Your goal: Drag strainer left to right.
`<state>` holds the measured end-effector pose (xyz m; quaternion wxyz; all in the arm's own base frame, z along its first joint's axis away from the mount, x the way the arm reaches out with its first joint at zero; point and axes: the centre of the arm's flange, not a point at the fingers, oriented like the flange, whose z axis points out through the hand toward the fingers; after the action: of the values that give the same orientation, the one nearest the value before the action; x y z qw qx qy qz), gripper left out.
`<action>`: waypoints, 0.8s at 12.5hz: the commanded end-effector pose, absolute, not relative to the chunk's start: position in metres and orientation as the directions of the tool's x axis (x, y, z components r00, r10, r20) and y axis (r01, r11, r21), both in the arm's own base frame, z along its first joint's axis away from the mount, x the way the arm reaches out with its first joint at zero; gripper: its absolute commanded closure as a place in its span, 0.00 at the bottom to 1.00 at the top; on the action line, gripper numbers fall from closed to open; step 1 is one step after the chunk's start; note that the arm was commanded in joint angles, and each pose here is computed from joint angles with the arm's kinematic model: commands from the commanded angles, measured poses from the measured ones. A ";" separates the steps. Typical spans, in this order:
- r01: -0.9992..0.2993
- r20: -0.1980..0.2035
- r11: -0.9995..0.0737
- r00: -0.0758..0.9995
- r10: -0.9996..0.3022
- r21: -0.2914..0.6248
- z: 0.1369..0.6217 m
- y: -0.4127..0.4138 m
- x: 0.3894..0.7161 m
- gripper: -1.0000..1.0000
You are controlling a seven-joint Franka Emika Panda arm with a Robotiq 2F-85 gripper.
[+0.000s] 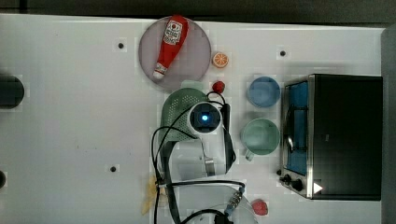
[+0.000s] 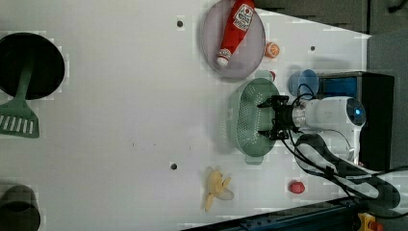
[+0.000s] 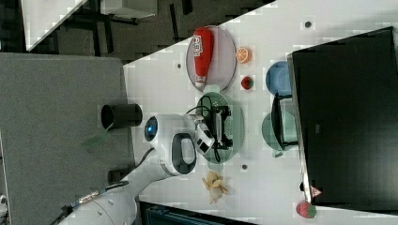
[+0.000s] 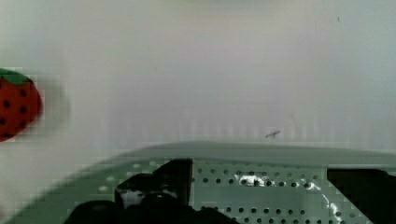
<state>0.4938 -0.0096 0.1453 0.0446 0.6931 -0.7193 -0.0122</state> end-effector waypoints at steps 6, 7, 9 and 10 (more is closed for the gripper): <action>-0.999 0.075 0.003 0.001 -0.997 0.053 0.157 -0.093 0.496 0.00; -1.000 0.076 -0.006 0.008 -0.997 0.030 0.164 -0.090 0.501 0.00; -0.993 0.081 -0.115 0.114 -0.990 -0.012 0.194 -0.076 0.511 0.00; -0.978 0.093 -0.206 0.202 -0.975 -0.031 0.216 -0.067 0.516 0.00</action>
<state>0.4856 -0.0975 0.1531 0.0614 0.7182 -0.6930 -0.0140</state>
